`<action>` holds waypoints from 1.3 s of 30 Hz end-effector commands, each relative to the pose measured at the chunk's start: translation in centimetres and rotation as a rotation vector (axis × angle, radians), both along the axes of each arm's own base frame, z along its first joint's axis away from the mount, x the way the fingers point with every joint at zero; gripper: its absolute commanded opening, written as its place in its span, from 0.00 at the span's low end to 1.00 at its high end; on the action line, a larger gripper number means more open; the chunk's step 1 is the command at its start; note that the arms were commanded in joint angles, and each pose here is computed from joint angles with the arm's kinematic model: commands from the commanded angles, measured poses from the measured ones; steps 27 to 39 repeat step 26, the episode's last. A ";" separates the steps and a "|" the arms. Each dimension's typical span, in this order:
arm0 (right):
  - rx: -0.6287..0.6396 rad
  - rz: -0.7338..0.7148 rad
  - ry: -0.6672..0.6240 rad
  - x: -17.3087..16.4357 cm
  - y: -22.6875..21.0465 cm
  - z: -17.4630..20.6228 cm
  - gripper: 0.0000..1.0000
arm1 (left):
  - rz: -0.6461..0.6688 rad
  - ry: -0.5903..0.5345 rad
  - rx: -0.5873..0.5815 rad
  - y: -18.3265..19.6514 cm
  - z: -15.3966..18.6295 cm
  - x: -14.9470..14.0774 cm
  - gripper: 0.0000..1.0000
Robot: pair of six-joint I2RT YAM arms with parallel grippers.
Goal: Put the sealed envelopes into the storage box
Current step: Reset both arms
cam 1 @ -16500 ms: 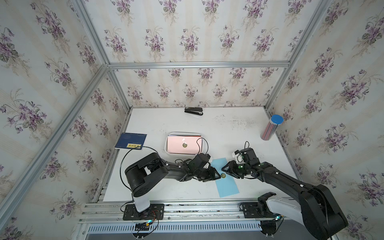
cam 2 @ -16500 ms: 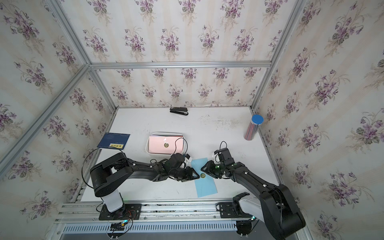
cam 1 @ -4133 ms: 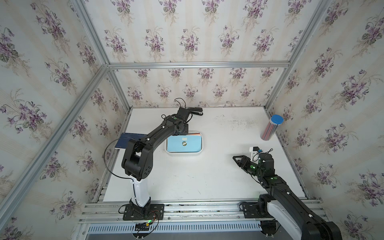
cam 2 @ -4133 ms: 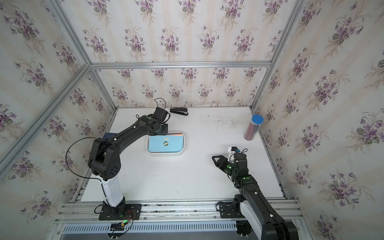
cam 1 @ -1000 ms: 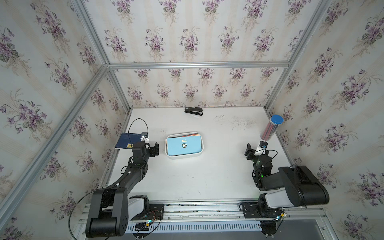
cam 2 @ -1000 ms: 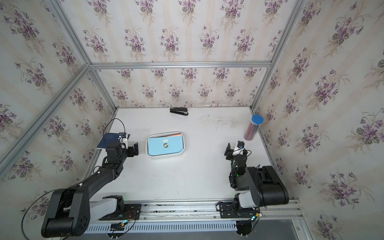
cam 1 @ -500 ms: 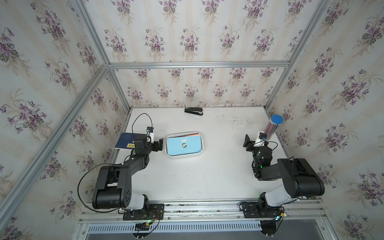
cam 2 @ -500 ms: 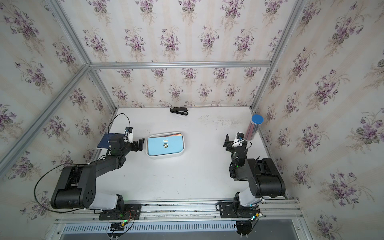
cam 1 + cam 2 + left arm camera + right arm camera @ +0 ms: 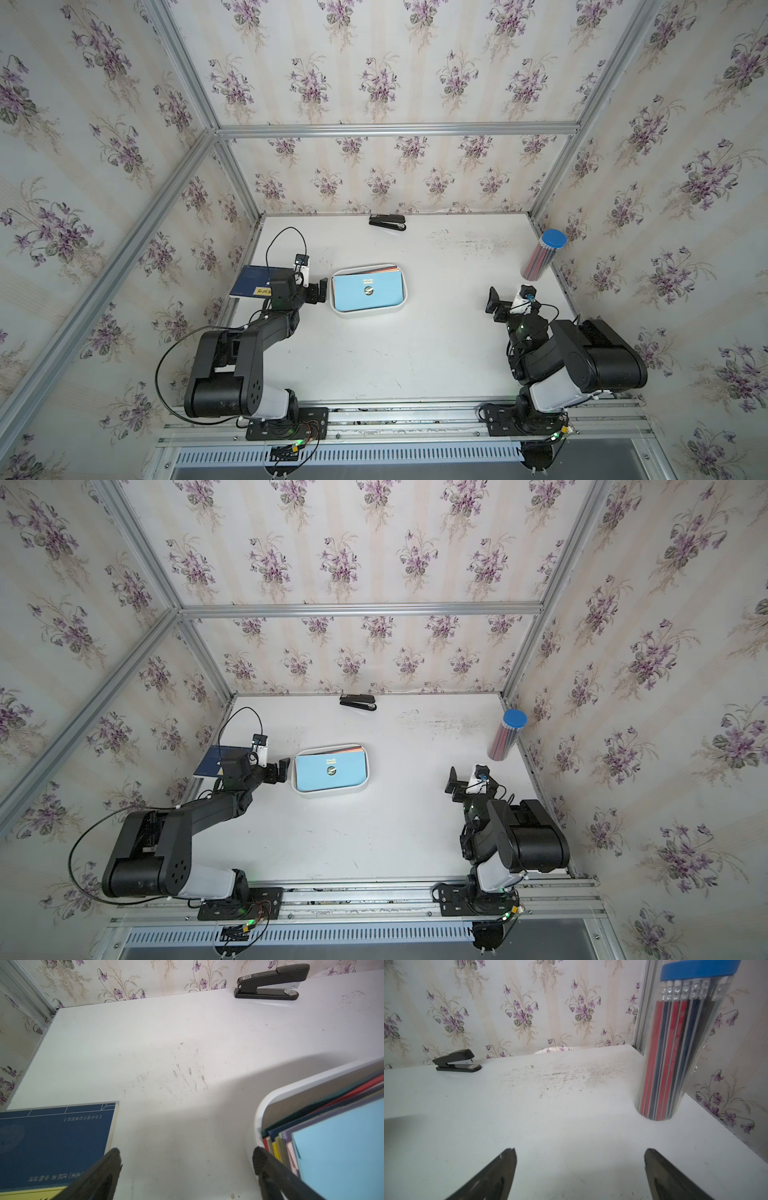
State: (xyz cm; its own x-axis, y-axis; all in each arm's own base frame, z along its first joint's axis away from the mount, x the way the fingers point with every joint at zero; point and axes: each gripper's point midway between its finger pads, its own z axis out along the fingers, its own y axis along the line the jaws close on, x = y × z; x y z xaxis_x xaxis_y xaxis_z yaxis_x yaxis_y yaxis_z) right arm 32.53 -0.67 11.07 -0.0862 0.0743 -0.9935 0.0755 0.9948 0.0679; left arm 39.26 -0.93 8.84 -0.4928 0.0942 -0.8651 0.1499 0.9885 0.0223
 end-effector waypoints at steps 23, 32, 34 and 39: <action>0.045 -0.086 -0.203 -1.2 -1.5 4.5 1.00 | 0.042 0.015 0.026 0.5 -0.1 0.4 1.00; 0.046 -0.087 -0.203 -1.2 -1.5 4.5 1.00 | 0.044 0.008 0.030 0.5 0.0 0.3 1.00; 0.046 -0.087 -0.203 -1.2 -1.5 4.5 1.00 | 0.044 0.008 0.030 0.5 0.0 0.3 1.00; 0.046 -0.087 -0.203 -1.2 -1.5 4.5 1.00 | 0.044 0.008 0.030 0.5 0.0 0.3 1.00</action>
